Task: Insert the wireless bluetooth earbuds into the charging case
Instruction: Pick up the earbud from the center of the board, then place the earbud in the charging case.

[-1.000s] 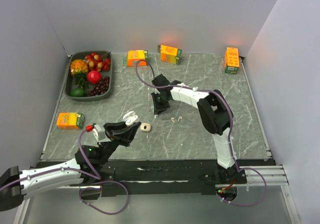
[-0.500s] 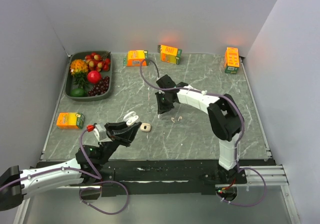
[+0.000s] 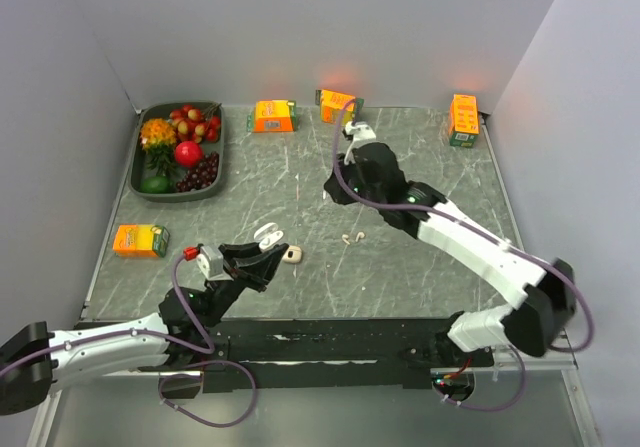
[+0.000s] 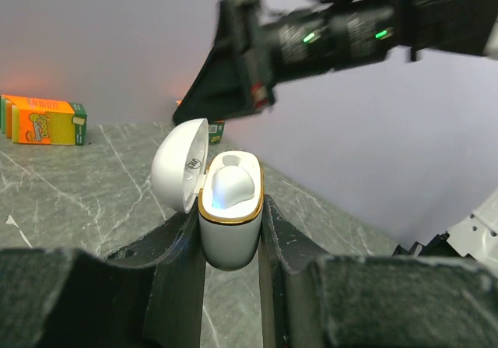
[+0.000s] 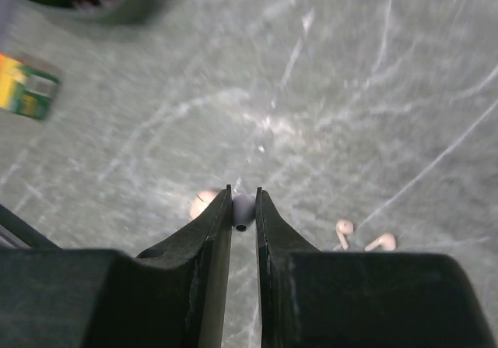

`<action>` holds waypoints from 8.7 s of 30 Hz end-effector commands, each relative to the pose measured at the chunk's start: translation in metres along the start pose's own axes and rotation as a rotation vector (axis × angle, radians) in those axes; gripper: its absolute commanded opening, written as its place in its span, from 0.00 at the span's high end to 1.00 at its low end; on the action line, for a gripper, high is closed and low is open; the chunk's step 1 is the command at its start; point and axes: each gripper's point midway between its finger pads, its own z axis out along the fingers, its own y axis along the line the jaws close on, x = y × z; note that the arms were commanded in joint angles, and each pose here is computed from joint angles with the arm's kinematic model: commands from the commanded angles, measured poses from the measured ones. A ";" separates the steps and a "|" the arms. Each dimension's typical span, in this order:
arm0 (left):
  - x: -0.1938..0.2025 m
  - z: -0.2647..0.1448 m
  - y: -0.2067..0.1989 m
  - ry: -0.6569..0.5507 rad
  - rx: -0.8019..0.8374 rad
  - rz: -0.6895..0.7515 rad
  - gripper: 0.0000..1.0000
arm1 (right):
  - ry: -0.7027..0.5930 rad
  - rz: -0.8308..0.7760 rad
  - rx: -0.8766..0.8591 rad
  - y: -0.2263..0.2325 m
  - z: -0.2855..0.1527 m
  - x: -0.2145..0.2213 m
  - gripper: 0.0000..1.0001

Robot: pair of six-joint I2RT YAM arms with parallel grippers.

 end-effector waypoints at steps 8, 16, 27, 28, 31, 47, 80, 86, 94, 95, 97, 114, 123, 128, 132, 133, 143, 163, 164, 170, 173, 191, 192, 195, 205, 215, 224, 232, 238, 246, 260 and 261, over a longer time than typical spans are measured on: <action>-0.003 0.006 0.001 -0.045 -0.012 -0.037 0.99 | -0.415 -0.256 -0.097 0.056 -0.104 -0.065 1.00; -0.003 0.012 -0.005 -0.041 0.011 -0.032 0.99 | -0.455 -0.360 -0.225 0.094 -0.141 -0.051 1.00; -0.008 0.019 -0.011 -0.052 0.030 -0.043 0.99 | -0.676 -0.385 -0.321 0.116 -0.165 -0.038 1.00; -0.008 0.020 -0.011 -0.050 0.031 -0.042 0.99 | -0.702 -0.435 -0.325 0.120 -0.167 -0.035 1.00; -0.008 0.020 -0.011 -0.050 0.029 -0.040 0.99 | -0.808 -0.454 -0.339 0.124 -0.174 -0.038 1.00; -0.001 0.023 -0.018 -0.019 0.080 0.026 0.99 | -0.807 -0.514 -0.454 0.152 -0.169 -0.024 1.00; 0.000 0.021 -0.026 -0.011 0.128 0.053 0.99 | -0.641 -0.529 -0.465 0.153 -0.134 0.018 1.00; -0.002 0.022 -0.026 -0.015 0.129 0.052 0.99 | -0.624 -0.534 -0.438 0.149 -0.126 0.023 1.00; -0.001 0.021 -0.027 -0.010 0.131 0.049 0.99 | -0.610 -0.530 -0.394 0.142 -0.117 0.024 1.00; -0.001 0.021 -0.027 -0.012 0.131 0.049 0.99 | -0.612 -0.528 -0.391 0.141 -0.117 0.024 1.00; 0.000 0.021 -0.026 -0.009 0.130 0.049 0.99 | -0.613 -0.527 -0.382 0.140 -0.117 0.023 1.00; -0.002 0.022 -0.027 -0.014 0.132 0.045 0.99 | -0.589 -0.520 -0.358 0.133 -0.107 0.026 1.00; -0.003 0.022 -0.027 -0.018 0.131 0.044 0.99 | -0.564 -0.512 -0.357 0.132 -0.105 0.032 1.00; -0.002 0.022 -0.027 -0.015 0.131 0.049 0.99 | -0.548 -0.507 -0.335 0.128 -0.103 0.033 1.00; -0.003 0.023 -0.027 -0.018 0.131 0.049 0.99 | -0.544 -0.498 -0.327 0.127 -0.104 0.031 0.90; -0.003 0.023 -0.027 -0.018 0.128 0.047 0.99 | -0.545 -0.499 -0.327 0.127 -0.104 0.030 0.88; -0.002 0.024 -0.026 -0.020 0.123 0.048 0.99 | -0.547 -0.493 -0.334 0.128 -0.112 0.024 0.71; -0.001 0.024 -0.025 -0.023 0.121 0.051 0.99 | -0.705 -0.377 -0.381 0.140 -0.171 -0.040 0.38; -0.001 0.024 -0.025 -0.024 0.120 0.051 0.99 | -0.705 -0.378 -0.366 0.137 -0.171 -0.041 0.38; -0.004 0.026 -0.027 -0.032 0.130 0.052 0.99 | -0.567 -0.409 -0.199 0.118 -0.154 -0.039 0.52; -0.004 0.026 -0.028 -0.032 0.131 0.057 0.99 | -0.483 -0.416 -0.179 0.112 -0.150 -0.031 0.32; -0.007 0.027 -0.029 -0.040 0.134 0.064 0.99 | -0.300 -0.378 -0.085 0.075 -0.128 0.000 0.15; -0.006 0.027 -0.029 -0.036 0.136 0.066 0.99 | -0.294 -0.384 -0.090 0.077 -0.127 0.002 0.15; -0.007 0.028 -0.030 -0.038 0.138 0.065 0.99 | -0.288 -0.390 -0.107 0.083 -0.124 0.001 0.15; -0.004 0.027 -0.029 -0.030 0.136 0.059 0.99 | -0.294 -0.396 -0.141 0.092 -0.122 -0.001 0.14; -0.004 0.026 -0.029 -0.030 0.137 0.059 0.99 | -0.303 -0.397 -0.086 0.081 -0.122 -0.005 0.14; -0.003 0.025 -0.029 -0.026 0.140 0.054 0.99 | -0.330 -0.405 -0.116 0.090 -0.123 -0.013 0.14; -0.002 0.025 -0.029 -0.026 0.138 0.049 0.99 | -0.332 -0.406 -0.169 0.103 -0.124 -0.014 0.14; -0.003 0.025 -0.029 -0.028 0.137 0.049 0.99 | -0.317 -0.405 -0.204 0.109 -0.124 -0.009 0.14; -0.002 0.026 -0.029 -0.027 0.140 0.049 0.99 | -0.301 -0.416 -0.258 0.122 -0.127 -0.002 0.14; -0.001 0.025 -0.030 -0.024 0.143 0.047 0.99 | -0.347 -0.390 -0.263 0.124 -0.138 -0.011 0.12; -0.001 0.025 -0.029 -0.023 0.140 0.048 0.99 | -0.360 -0.383 -0.260 0.123 -0.141 -0.015 0.12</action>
